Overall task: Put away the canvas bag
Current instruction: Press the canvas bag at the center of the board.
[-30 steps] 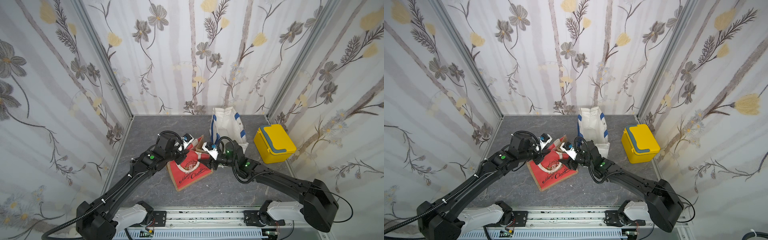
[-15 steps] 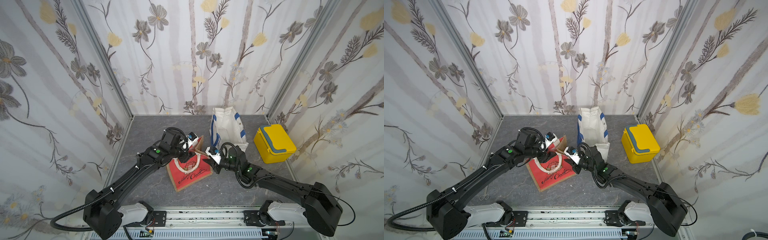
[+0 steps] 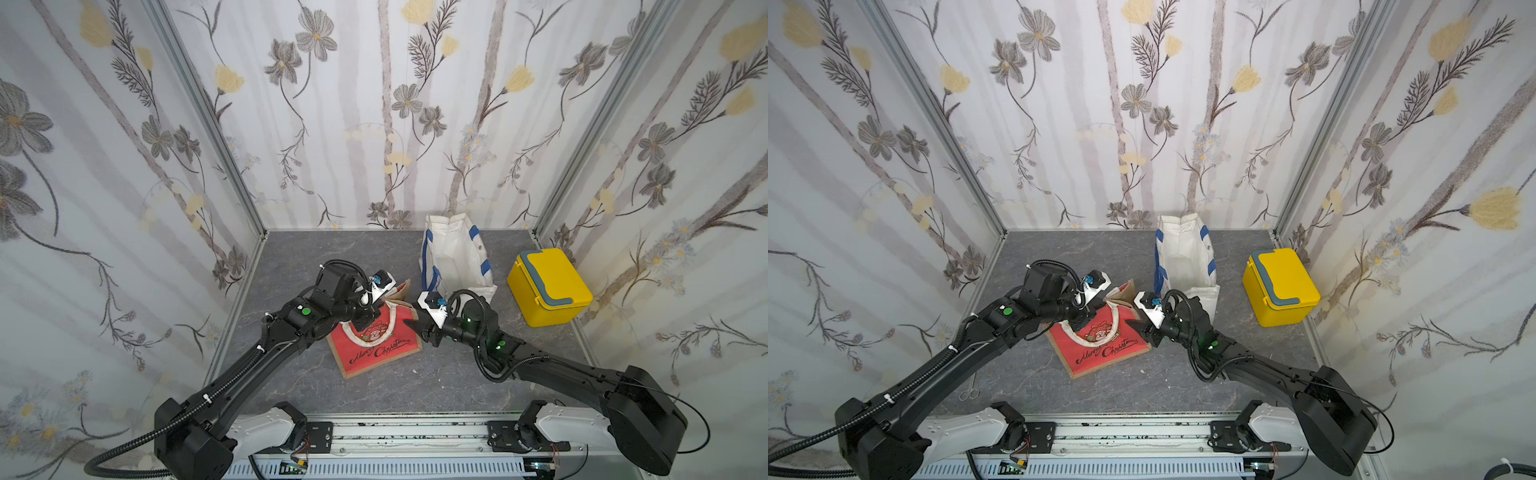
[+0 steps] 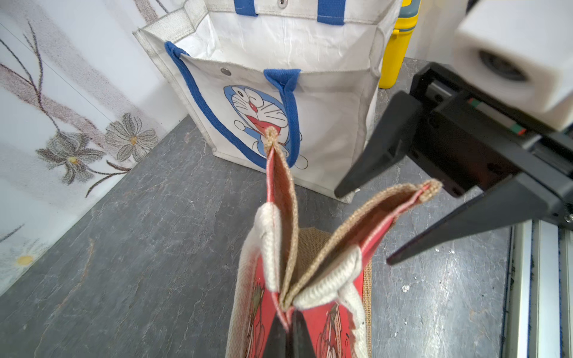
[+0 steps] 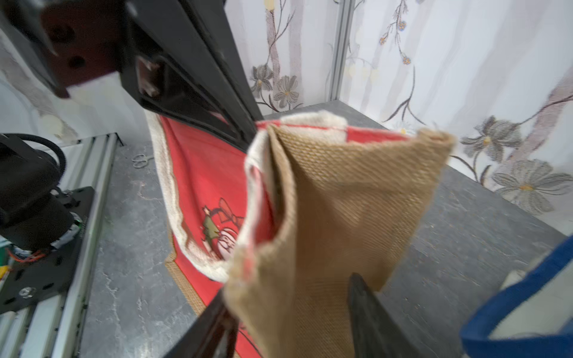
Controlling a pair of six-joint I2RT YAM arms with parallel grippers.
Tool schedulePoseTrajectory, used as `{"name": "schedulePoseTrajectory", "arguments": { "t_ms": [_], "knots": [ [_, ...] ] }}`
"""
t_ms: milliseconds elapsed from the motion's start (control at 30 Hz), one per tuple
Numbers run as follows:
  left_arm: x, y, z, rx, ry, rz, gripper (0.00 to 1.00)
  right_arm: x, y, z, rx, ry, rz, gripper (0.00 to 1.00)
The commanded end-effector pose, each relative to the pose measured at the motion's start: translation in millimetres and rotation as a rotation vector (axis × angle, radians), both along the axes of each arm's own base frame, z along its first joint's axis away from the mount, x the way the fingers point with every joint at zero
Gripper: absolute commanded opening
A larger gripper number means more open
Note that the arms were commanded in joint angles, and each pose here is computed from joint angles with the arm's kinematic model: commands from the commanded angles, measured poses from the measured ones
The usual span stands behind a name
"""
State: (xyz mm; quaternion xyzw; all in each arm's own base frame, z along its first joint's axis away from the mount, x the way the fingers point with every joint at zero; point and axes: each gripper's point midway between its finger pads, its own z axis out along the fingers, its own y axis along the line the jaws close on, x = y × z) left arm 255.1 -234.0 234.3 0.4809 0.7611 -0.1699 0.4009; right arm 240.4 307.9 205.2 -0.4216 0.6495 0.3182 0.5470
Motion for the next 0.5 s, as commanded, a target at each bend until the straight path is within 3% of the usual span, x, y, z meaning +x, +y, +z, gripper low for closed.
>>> {"name": "schedulePoseTrajectory", "arguments": {
  "t_ms": [0,100,333,400,467],
  "knots": [
    [-8,0,-2,0.033,-0.023,-0.072,0.0,2,-4,25,0.049,-0.158,-0.008,0.69],
    [-13,1,-11,0.064,0.025,-0.091,0.0,5,2,31,0.035,-0.174,0.011,0.8],
    [-19,0,-15,0.053,0.042,-0.124,0.0,16,21,31,0.021,-0.209,0.078,0.87],
    [-20,0,-19,0.057,0.06,-0.126,0.0,22,21,33,0.02,-0.199,0.081,1.0],
    [-20,0,-20,0.058,0.066,-0.126,0.0,28,20,33,0.01,-0.171,0.108,1.0]
  ]
}}
